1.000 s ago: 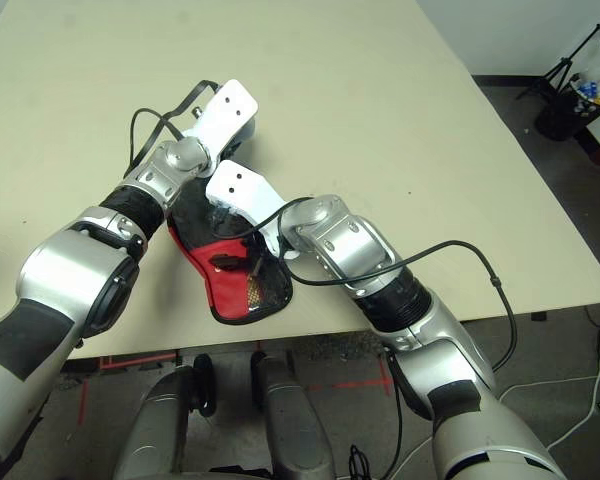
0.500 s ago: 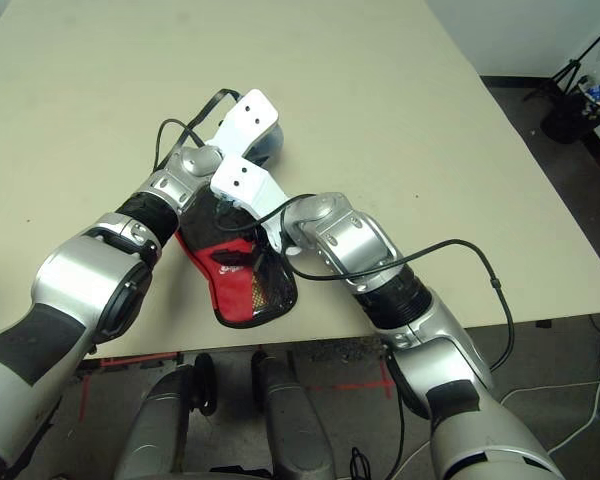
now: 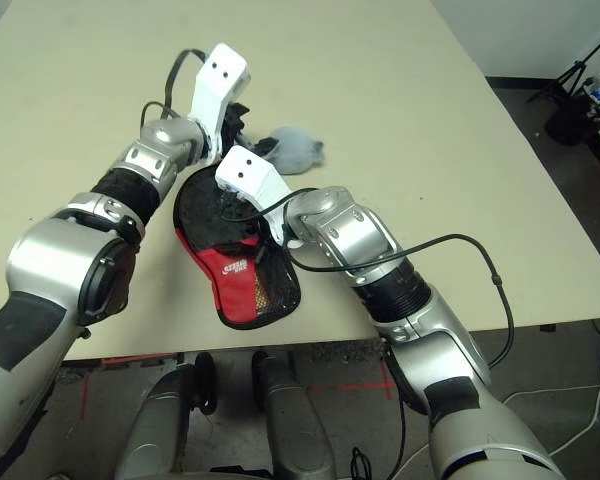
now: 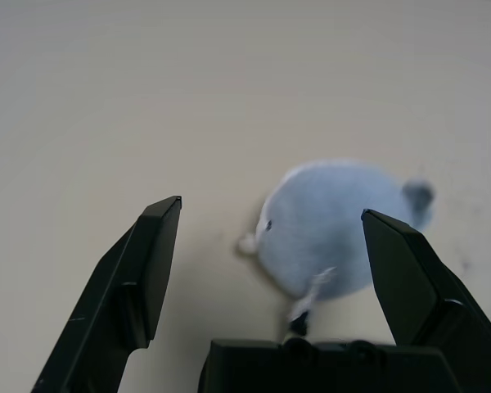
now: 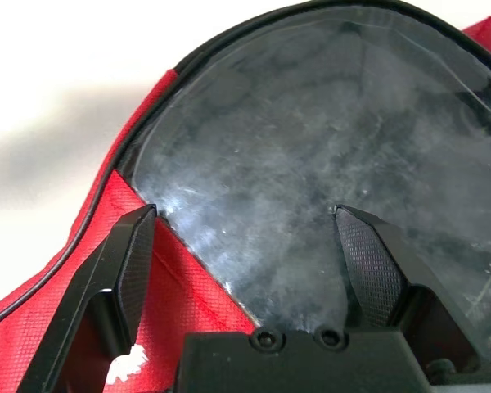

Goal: Store the ping-pong paddle in its case and zip it.

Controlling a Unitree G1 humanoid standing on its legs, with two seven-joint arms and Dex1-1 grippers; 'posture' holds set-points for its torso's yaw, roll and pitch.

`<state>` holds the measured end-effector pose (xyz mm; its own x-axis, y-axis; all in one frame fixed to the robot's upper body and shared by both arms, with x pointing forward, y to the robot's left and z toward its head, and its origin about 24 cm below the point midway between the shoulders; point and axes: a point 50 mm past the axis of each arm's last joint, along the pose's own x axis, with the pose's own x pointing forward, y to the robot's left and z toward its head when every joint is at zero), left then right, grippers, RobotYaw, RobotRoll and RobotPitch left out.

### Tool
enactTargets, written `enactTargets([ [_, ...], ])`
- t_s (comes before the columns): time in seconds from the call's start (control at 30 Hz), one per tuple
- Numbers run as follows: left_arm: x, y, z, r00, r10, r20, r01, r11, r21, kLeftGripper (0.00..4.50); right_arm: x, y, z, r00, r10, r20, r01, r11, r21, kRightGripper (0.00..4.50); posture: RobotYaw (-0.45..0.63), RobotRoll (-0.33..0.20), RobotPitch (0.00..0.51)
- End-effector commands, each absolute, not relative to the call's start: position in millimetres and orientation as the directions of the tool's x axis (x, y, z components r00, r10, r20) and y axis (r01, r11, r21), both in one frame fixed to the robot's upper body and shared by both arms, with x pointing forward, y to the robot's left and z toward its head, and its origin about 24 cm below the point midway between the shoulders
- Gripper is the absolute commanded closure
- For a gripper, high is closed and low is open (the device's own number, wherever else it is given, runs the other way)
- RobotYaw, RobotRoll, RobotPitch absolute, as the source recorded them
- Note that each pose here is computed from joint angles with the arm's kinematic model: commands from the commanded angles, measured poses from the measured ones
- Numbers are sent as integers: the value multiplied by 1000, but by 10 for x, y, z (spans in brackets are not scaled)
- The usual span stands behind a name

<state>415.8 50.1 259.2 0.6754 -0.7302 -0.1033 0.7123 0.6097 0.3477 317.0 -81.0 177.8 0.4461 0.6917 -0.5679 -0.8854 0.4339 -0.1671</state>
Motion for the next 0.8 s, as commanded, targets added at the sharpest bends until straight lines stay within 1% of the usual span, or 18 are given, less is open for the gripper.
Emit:
enactTargets([
  [0.03, 4150, 582, 2642, 644, -756, -114, 744, 585, 323, 19, 3152, -934, 1610, 440, 644, -626, -864, 493, -100, 0, -151, 0, 266],
  [0.13, 4155, 722, 2661, 638, -758, -138, 750, 570, 336, 19, 3142, -1006, 1743, 449, 650, -613, -858, 505, -92, 0, -146, 0, 259],
  [0.23, 4152, 868, 2641, 624, -762, -175, 764, 548, 339, 19, 3168, -1143, 2018, 481, 647, -591, -840, 532, -101, 0, -146, 0, 253],
  [0.37, 4122, 1004, 2548, 575, -775, -261, 808, 489, 328, 19, 3326, -1346, 2455, 608, 592, -529, -769, 605, -207, 0, -154, 0, 245],
  [0.5, 4054, 993, 2441, 479, -811, -336, 872, 394, 291, 19, 3565, -1488, 2719, 721, 516, -462, -674, 676, -297, 0, -152, 0, 239],
  [0.63, 3978, 921, 2334, 389, -827, -407, 917, 305, 256, 19, 3786, -1548, 2737, 760, 471, -448, -629, 708, -323, 0, -149, 0, 236],
  [0.8, 3909, 868, 2197, 333, -812, -480, 940, 247, 233, 19, 3999, -1546, 2608, 776, 432, -460, -606, 713, -352, 0, -142, 0, 232],
])
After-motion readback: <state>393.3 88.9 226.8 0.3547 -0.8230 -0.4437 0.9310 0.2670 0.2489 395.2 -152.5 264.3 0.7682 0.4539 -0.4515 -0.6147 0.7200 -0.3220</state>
